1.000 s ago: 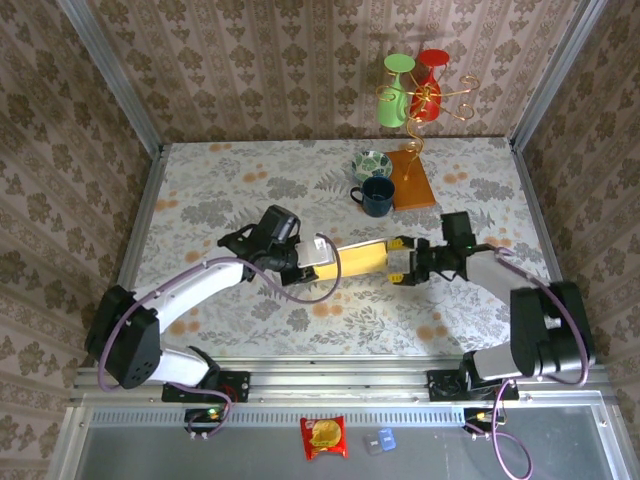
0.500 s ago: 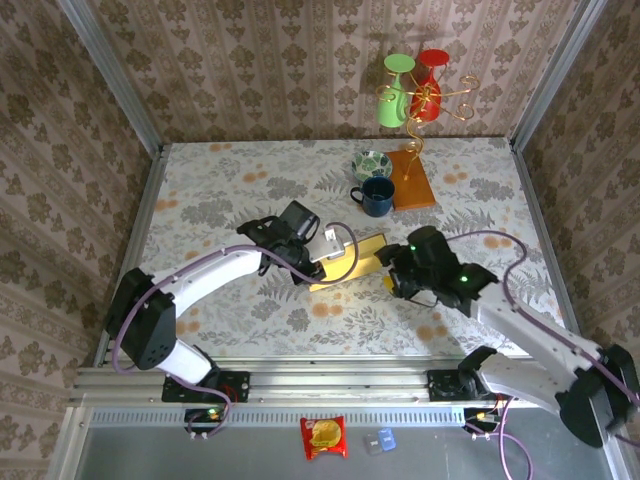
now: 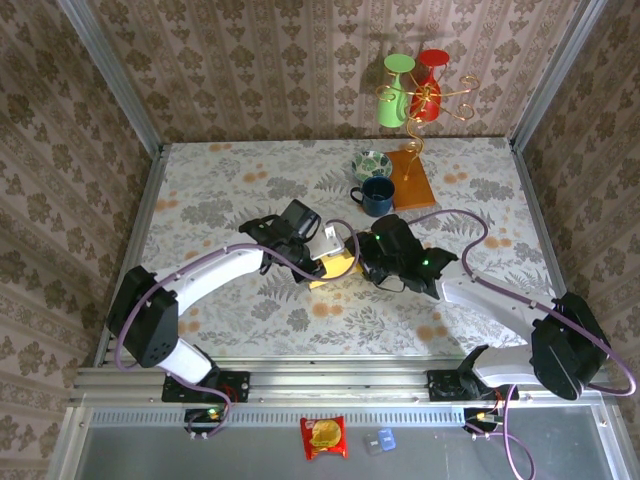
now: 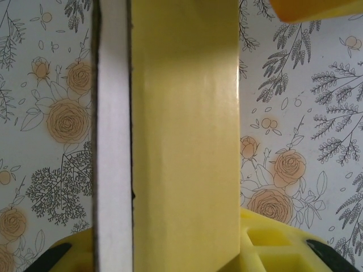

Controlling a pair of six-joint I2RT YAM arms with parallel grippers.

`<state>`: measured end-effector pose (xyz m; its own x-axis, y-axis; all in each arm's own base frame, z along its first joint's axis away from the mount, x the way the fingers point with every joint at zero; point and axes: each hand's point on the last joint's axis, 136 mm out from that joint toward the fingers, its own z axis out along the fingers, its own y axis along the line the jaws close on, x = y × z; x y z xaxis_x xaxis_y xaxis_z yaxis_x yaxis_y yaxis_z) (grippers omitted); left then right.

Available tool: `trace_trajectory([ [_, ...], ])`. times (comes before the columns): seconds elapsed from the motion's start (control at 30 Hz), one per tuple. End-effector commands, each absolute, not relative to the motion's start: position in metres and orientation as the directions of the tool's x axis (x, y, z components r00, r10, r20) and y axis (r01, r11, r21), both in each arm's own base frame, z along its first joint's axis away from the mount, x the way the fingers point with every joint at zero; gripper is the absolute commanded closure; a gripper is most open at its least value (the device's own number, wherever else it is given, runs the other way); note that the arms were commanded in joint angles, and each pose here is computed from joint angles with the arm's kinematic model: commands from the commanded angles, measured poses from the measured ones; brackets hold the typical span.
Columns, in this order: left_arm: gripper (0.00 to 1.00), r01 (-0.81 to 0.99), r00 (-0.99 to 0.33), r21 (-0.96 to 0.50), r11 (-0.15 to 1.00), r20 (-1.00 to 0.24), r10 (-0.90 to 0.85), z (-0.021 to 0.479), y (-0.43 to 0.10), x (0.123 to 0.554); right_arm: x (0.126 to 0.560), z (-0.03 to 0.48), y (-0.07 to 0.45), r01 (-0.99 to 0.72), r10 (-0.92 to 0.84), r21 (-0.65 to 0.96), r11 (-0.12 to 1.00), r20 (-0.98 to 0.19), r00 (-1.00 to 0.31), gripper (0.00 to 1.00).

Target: Fold the paper box

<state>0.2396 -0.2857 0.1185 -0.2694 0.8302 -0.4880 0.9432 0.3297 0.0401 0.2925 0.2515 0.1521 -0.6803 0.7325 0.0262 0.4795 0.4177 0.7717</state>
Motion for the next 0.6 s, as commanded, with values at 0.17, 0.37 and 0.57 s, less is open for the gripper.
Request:
trace_trajectory([
  [0.17,0.68,0.94,-0.295,0.018,0.341,-0.46,0.838,0.113,-0.284,0.239,0.292,0.128,0.26,0.531,0.732,0.734,0.424,0.068,-0.678,0.55],
  [0.37,0.53,0.937,-0.292,0.026,0.348,-0.485,0.824,0.118,-0.286,0.241,0.283,0.091,0.25,0.628,0.752,0.626,0.462,0.098,-0.651,0.62],
  [0.57,0.52,0.937,-0.29,0.027,0.349,-0.5,0.816,0.12,-0.289,0.241,0.272,0.078,0.246,0.68,0.758,0.551,0.483,0.125,-0.64,0.68],
])
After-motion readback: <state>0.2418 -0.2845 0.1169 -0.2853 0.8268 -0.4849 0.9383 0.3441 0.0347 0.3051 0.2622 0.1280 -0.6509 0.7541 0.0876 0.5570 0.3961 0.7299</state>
